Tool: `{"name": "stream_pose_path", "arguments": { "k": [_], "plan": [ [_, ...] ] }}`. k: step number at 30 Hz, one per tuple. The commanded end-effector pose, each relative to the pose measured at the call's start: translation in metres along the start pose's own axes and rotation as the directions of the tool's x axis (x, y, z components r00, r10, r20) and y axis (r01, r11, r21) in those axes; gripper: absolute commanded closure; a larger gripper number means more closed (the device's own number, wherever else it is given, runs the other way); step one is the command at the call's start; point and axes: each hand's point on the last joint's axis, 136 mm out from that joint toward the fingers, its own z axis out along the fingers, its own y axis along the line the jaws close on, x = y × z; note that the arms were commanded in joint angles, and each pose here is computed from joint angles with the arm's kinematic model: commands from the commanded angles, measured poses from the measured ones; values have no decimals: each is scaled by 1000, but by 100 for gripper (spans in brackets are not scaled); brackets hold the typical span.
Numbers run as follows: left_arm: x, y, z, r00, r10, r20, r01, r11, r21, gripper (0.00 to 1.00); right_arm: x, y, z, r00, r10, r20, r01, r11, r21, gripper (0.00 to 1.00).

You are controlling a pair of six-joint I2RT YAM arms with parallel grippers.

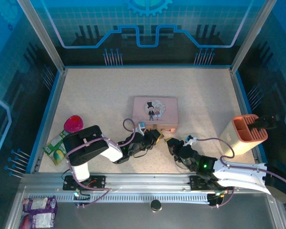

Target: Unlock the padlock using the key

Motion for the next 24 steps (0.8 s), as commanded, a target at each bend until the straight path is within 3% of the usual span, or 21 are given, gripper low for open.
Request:
{"name": "stream_pose_path", "arguments": {
  "k": [1,24],
  "plan": [
    [13,-62,-8,999,16,-40,-8,979,202,100,-3,7,0,999,17,33,-17,1000,-13,100],
    [16,-61,-7,999,10,-52,1,979,202,100,-6,10,1,998,24,56,-23,1000,-20,100]
  ]
}}
